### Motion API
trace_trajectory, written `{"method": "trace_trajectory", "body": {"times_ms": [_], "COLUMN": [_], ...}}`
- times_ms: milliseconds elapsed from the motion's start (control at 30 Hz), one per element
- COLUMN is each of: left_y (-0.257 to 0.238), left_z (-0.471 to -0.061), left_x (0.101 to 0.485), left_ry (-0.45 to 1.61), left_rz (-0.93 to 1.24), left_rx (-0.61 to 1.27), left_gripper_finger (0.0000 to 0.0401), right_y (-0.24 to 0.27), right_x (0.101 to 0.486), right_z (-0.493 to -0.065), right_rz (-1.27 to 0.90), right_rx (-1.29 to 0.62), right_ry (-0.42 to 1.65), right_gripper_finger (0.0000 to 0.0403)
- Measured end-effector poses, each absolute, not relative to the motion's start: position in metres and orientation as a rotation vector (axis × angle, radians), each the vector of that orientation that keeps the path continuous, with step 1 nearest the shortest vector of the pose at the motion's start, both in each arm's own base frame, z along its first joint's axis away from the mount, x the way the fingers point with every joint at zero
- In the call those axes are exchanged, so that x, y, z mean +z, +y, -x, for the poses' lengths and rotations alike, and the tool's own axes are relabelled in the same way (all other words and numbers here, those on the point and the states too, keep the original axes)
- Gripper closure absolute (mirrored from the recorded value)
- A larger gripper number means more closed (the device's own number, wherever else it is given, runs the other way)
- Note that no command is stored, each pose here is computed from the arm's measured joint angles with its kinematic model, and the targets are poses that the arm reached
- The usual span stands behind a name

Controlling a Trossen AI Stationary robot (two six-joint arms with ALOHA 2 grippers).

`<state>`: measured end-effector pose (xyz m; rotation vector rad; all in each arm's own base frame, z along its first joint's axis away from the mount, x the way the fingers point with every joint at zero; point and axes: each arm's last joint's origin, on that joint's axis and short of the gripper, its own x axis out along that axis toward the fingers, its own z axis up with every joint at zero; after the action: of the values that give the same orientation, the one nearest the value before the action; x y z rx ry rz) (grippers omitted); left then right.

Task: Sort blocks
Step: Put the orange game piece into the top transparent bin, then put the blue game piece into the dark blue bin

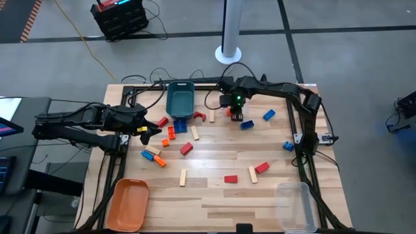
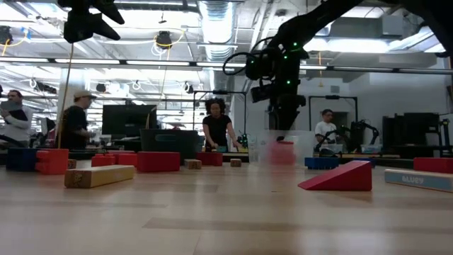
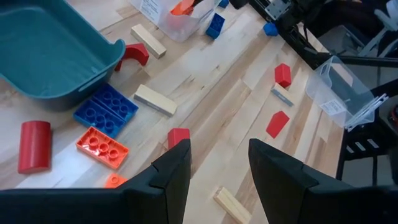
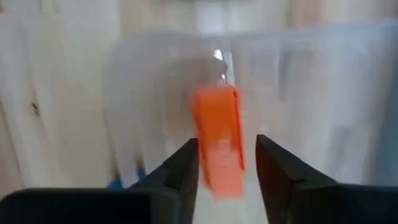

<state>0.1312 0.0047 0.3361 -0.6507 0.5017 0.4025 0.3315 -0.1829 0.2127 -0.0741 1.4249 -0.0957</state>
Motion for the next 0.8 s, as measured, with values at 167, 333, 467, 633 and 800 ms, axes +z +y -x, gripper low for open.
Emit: {"method": "trace_trajectory", "body": {"times_ms": [167, 333, 467, 633, 800], "left_y": [0.005, 0.004, 0.004, 0.004, 0.004], "left_z": [-0.131, -0.131, -0.131, -0.131, -0.131], "left_x": [0.336, 0.336, 0.336, 0.336, 0.336], "left_ry": [0.503, 0.510, 0.514, 0.514, 0.513], "left_rz": [0.657, 0.678, 0.685, 0.686, 0.690], "left_rx": [0.398, 0.382, 0.371, 0.372, 0.373], "left_gripper_finger": [0.0244, 0.0244, 0.0244, 0.0243, 0.0244], "right_y": [-0.178, -0.180, -0.174, -0.164, -0.158], "right_x": [0.241, 0.272, 0.276, 0.249, 0.215], "right_z": [-0.310, -0.270, -0.238, -0.207, -0.195], "right_rz": [0.033, -0.030, -0.033, -0.062, -0.008], "right_rx": [-0.118, -0.177, -0.179, -0.146, -0.116], "right_ry": [1.446, 1.447, 1.463, 1.533, 1.612], "right_gripper_finger": [0.0202, 0.0189, 0.0188, 0.0188, 0.0188]}}
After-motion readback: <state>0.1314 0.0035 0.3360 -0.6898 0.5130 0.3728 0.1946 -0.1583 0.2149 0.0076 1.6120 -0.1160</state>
